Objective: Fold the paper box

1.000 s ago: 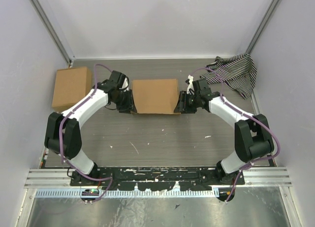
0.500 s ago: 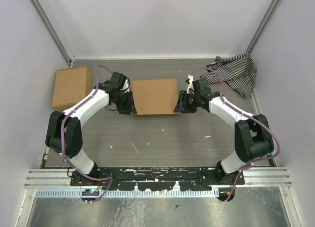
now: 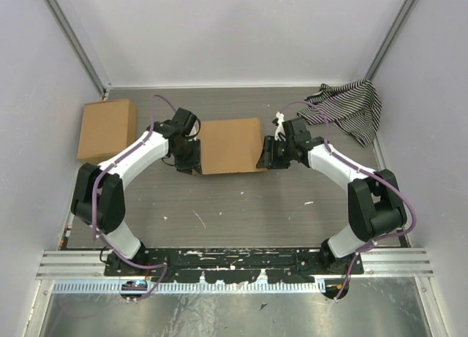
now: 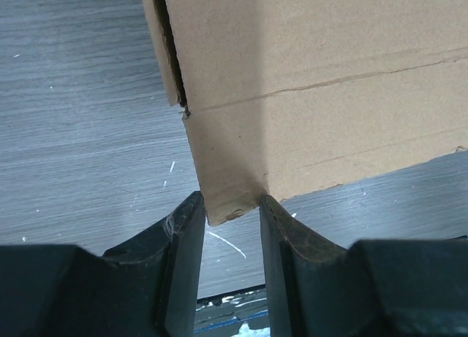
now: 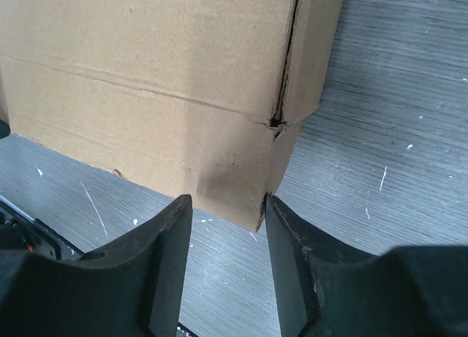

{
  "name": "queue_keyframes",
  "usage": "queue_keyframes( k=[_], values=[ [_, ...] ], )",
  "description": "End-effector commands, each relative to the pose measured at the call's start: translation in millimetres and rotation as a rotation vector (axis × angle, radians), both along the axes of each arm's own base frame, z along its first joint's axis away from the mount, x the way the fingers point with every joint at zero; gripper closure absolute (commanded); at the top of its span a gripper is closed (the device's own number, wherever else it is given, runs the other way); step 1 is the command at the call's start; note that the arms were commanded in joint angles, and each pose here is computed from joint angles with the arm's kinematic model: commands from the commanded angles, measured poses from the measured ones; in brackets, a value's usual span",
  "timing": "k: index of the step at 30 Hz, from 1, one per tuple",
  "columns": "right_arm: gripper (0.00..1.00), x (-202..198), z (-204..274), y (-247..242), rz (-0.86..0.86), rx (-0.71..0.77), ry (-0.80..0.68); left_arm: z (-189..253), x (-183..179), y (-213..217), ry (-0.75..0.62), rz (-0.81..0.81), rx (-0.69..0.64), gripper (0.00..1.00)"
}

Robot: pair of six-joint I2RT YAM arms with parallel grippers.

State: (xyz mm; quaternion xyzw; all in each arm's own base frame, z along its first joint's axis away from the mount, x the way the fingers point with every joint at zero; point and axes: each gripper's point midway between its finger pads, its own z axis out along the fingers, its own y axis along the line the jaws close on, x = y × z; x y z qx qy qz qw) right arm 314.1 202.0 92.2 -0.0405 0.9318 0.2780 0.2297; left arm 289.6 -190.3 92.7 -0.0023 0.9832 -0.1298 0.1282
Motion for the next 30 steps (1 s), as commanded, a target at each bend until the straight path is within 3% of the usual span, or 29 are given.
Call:
queue_keyframes(
  k=[1,16,30],
  values=[
    [0.50,12,22,13,0.011,0.039,-0.061,4,0,0,0.004,-0.025,0.039,0.57],
    [0.49,11,17,15,0.012,0.032,-0.052,-1,-2,3,0.027,-0.033,0.066,0.52],
    [0.49,11,17,16,0.019,0.042,-0.057,-3,3,-9,0.011,-0.027,0.000,0.59]
  ],
)
